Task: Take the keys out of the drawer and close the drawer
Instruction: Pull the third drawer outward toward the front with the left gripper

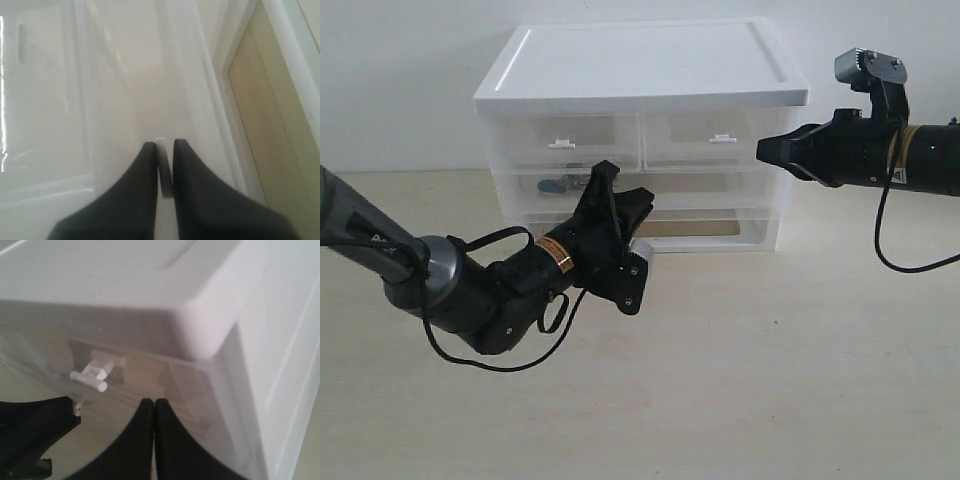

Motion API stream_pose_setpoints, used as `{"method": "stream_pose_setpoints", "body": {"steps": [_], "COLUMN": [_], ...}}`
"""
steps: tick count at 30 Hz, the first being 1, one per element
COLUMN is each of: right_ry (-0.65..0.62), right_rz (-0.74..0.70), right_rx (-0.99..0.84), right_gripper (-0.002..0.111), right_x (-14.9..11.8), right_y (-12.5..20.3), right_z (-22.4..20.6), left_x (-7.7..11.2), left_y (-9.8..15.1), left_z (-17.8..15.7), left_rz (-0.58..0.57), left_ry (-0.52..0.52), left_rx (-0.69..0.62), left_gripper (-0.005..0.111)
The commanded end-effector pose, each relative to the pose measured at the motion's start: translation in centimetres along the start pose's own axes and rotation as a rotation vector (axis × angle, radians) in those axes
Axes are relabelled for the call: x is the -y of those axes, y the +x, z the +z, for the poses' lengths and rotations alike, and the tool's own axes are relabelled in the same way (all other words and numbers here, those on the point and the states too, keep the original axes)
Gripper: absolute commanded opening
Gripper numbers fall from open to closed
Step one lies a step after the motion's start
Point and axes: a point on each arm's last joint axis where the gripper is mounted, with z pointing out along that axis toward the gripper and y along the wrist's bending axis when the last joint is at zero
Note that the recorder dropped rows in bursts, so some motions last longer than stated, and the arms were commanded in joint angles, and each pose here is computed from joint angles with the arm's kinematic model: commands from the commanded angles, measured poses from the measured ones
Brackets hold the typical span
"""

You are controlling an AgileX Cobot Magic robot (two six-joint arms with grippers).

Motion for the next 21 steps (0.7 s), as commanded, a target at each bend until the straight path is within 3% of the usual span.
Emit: {"method": "stream_pose_setpoints", "body": {"steps": [1,4,8,21], "right_ry": [0.060,0.060,0.060,0.061], "right_rz": [0.020,0.020,0.020,0.022], "right_rx": [0.029,0.029,0.029,0.031], "right_gripper": [0.000,0.000,0.000,0.000], "right_x": [0.6,0.6,0.6,0.6], "right_y": [-0.7,-0.7,-0.7,-0.7], "right_z": [-0.1,-0.1,-0.1,-0.1], "left_x": [-0.4,0.3,1.3,-1.5], "left_y": [-1.8,-3.4,-4.9,-7.1], "left_z": [-0.9,-1.8,-3.4,-6.9], "left_rz": [-0.002,-0.016,0.049,-0.022], "left_ry": [-0.069,-0.034,0.019,0.040], "left_rx": [-0.015,-0.008,0.010,-0.016], "left_gripper": [0.004,0.004,0.004,0.004]}}
